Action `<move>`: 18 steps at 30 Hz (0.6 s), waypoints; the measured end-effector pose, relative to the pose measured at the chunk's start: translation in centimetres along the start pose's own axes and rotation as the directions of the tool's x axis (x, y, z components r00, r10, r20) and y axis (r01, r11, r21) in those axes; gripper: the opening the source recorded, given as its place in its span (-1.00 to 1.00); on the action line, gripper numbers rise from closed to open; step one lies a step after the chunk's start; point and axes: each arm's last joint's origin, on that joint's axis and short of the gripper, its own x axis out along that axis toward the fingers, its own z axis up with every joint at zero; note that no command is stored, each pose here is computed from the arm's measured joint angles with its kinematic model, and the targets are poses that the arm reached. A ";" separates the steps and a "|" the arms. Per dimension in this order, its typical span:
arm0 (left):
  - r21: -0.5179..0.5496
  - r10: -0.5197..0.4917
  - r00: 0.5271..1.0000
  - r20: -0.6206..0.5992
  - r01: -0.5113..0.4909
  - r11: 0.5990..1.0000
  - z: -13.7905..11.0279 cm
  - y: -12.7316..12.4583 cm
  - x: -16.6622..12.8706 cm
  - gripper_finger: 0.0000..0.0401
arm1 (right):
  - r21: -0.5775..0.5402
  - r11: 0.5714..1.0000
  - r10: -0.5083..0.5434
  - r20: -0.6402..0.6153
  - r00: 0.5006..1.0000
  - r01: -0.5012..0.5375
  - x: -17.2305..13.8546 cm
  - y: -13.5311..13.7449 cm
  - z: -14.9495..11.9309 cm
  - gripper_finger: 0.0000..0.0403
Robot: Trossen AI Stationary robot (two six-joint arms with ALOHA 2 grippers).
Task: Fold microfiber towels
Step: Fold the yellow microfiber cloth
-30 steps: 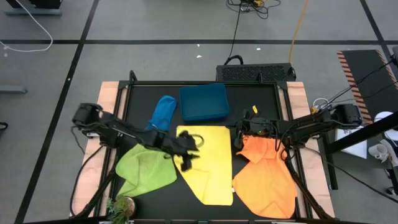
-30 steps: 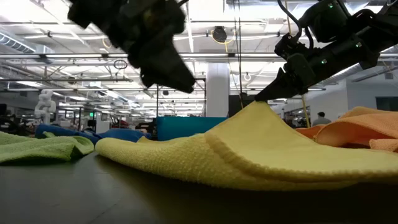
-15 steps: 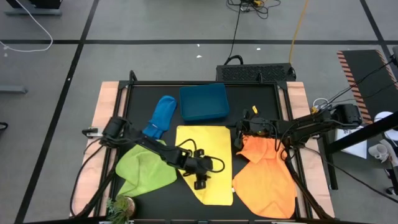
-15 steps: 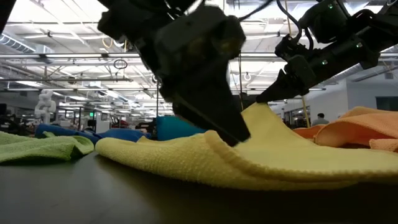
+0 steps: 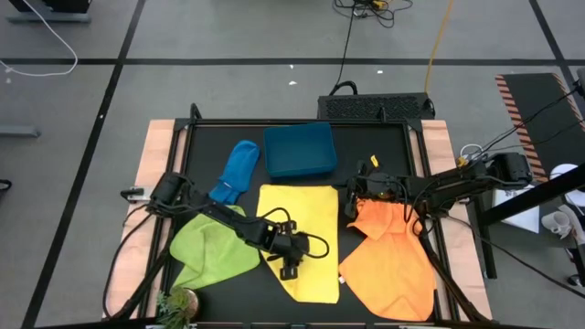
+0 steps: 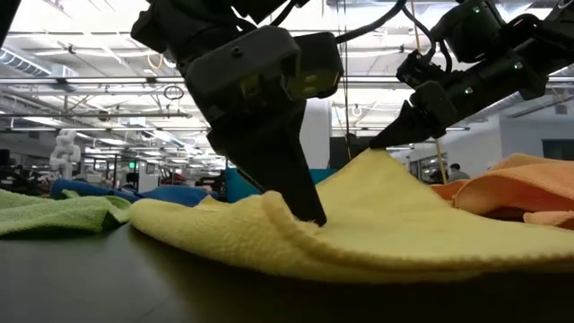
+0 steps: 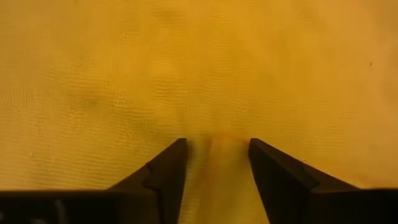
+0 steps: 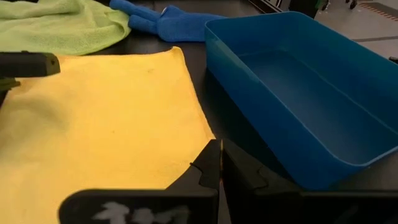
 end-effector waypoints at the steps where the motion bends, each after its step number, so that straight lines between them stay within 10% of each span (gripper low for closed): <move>1: 0.011 -0.001 1.000 0.001 0.001 1.000 0.0 0.0 0.0 -0.24 | 0.000 1.000 0.000 0.002 1.000 0.000 0.0 0.0 0.0 -1.00; 12: 0.113 -0.005 1.000 0.013 0.003 0.994 0.2 -0.1 -0.5 -0.94 | 0.001 1.000 -0.013 -0.013 1.000 0.013 0.1 -0.3 -0.1 -1.00; 18: 0.148 0.017 0.998 0.065 -0.026 0.989 0.7 -1.0 -2.4 -0.95 | 0.011 0.999 -0.040 -0.024 0.999 0.040 0.2 -0.9 -0.2 -1.00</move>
